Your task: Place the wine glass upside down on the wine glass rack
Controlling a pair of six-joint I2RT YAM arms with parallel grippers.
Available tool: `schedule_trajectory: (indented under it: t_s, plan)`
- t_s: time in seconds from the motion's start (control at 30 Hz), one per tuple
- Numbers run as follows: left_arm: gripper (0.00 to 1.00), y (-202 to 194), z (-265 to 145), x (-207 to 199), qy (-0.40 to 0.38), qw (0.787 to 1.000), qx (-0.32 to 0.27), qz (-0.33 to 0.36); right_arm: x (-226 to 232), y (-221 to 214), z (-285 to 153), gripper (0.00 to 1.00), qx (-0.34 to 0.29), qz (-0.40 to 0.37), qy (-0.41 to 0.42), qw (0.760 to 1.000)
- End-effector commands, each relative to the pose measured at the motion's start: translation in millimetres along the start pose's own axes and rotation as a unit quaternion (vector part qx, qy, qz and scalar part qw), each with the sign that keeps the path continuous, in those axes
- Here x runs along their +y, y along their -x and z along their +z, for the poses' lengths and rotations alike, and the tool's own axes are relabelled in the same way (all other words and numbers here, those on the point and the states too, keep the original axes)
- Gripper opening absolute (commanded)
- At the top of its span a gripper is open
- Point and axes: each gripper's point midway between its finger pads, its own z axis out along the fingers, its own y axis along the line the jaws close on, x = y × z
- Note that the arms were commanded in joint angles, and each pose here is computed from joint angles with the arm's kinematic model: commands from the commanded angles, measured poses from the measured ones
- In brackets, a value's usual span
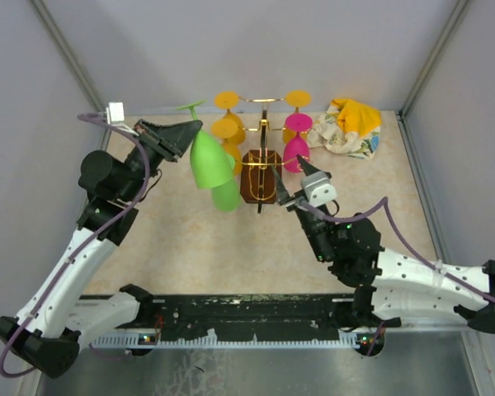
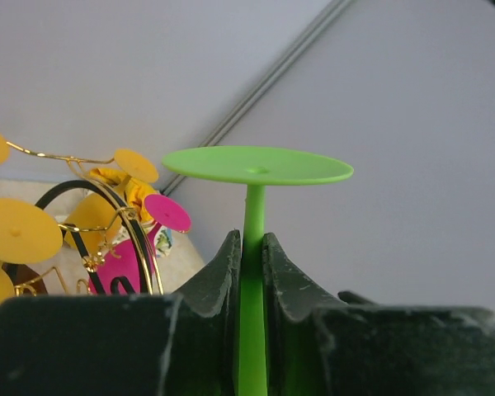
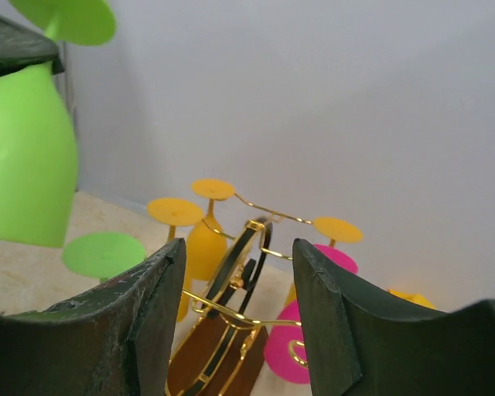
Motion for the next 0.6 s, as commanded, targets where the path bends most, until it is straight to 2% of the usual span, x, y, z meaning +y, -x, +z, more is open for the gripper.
schedule_trajectory:
  t_s: [0.0,0.1,0.2,0.37,0.57]
  plan:
    - [0.0,-28,-4,-11,-0.082,0.989,0.059,0.111,-43,5,-10,0.55,0.07,0.027,-0.071,0.995]
    - [0.0,-54,-12,-11,-0.136,0.977,0.093,0.132,-63,10,-13,0.57,0.097,0.032,-0.112,0.988]
    - [0.0,-75,-23,-10,-0.165,0.968,0.097,0.161,-79,16,-16,0.58,0.119,0.043,-0.144,0.981]
    - [0.0,-97,-45,-22,-0.196,0.953,0.058,0.224,-88,15,-22,0.62,0.145,0.06,-0.161,0.974]
    - [0.0,-142,-48,-24,-0.222,0.941,0.036,0.252,-93,11,-28,0.64,0.154,0.056,-0.171,0.972]
